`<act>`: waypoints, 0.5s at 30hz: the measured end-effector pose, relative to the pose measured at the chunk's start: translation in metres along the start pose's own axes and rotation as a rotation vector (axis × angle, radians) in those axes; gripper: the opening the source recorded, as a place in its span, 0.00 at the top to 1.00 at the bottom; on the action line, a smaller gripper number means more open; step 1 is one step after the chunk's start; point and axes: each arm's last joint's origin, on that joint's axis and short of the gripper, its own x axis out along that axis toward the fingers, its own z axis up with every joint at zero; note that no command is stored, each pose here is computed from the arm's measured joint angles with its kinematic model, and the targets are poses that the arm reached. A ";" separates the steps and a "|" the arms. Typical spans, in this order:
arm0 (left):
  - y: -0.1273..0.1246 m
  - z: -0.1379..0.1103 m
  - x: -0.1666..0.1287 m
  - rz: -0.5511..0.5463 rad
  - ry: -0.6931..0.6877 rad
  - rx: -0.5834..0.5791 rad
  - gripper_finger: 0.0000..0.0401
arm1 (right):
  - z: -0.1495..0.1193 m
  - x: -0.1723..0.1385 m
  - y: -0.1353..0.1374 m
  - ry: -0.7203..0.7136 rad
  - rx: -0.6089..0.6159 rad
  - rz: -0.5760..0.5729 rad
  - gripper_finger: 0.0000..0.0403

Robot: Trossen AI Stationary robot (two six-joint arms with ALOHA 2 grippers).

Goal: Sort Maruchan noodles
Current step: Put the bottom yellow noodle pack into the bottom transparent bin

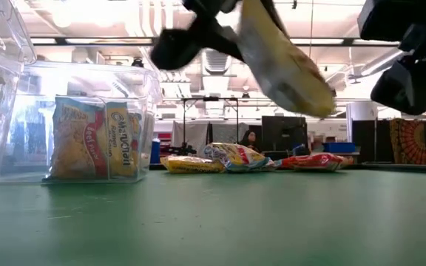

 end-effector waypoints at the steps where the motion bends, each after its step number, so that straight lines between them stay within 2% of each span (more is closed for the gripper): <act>1: 0.000 0.002 -0.007 0.009 0.005 0.009 0.73 | -0.001 0.000 0.000 0.013 0.002 0.010 0.56; 4: 0.000 0.009 -0.028 0.011 0.013 0.020 0.73 | -0.002 0.000 0.002 0.023 0.000 0.025 0.56; 12: -0.012 0.020 -0.112 -0.159 0.062 0.082 0.73 | -0.005 0.002 -0.002 0.028 0.065 0.009 0.56; 15: -0.007 0.018 -0.147 -0.168 0.103 0.063 0.73 | -0.007 0.004 -0.005 0.029 0.098 -0.009 0.56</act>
